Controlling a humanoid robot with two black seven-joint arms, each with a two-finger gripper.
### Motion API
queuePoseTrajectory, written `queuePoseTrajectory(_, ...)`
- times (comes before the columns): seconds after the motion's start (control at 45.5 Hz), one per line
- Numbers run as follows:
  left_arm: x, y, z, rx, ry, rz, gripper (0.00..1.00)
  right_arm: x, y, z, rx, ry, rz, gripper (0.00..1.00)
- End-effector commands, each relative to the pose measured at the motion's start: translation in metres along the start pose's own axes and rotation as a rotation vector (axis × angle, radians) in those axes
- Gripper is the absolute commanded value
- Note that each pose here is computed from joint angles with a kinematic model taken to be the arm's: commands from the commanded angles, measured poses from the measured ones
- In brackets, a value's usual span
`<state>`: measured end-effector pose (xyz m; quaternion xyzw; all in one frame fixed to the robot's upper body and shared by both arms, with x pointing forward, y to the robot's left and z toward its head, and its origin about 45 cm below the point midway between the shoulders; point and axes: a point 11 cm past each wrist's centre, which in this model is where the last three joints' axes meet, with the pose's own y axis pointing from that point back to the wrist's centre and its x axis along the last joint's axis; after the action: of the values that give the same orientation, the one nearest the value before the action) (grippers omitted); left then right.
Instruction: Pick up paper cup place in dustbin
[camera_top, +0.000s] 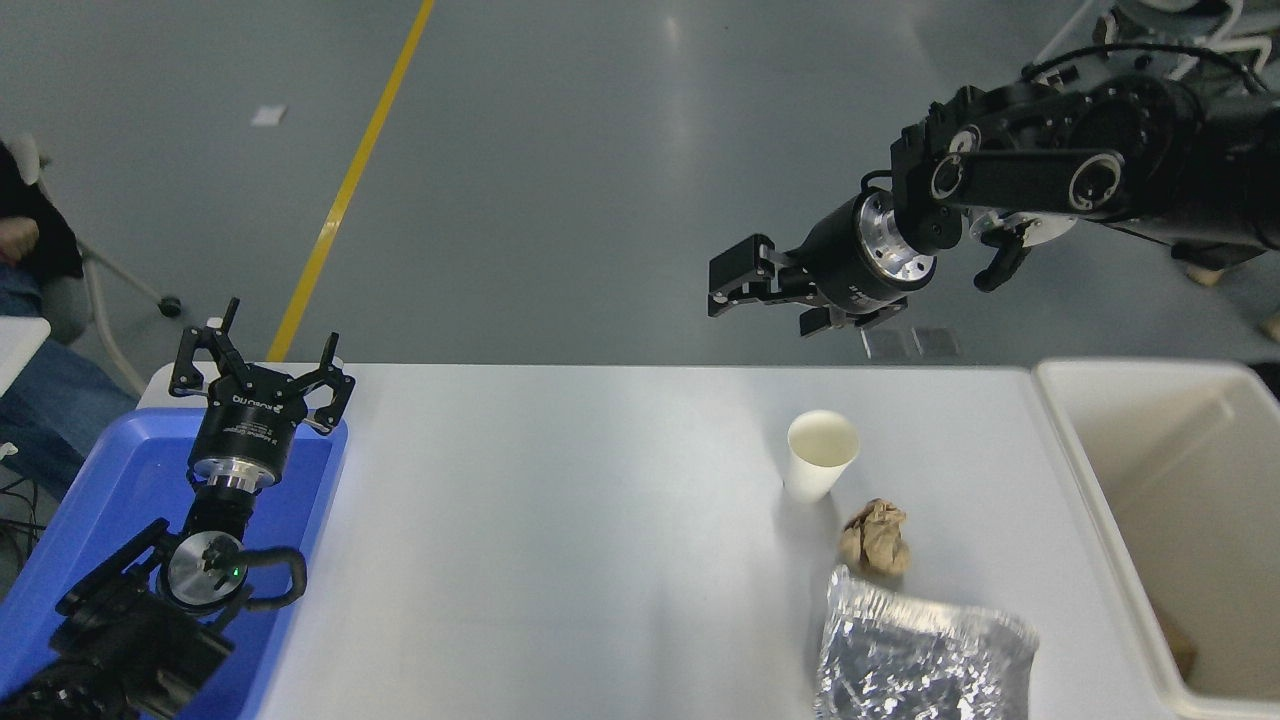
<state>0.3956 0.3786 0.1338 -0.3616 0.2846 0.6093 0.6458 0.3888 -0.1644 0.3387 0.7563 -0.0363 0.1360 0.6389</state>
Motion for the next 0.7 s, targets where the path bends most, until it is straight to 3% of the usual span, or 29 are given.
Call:
queuePoseTrajectory(0.0,0.000,0.000,0.000,0.000,0.000,0.000,1.00,-0.041,0.044,0.000,-0.150,0.038,-0.171,1.00)
queuePoseTrajectory(0.462,0.000,0.000,0.000,0.000,0.000,0.000,1.00,-0.047,0.053,-0.007,-0.116,-0.016,-0.164,1.00)
queuePoseTrajectory(0.681,0.000,0.000,0.000,0.000,-0.001,0.003,1.00,-0.038,0.018,0.005,-0.112,-0.011,-0.196,1.00)
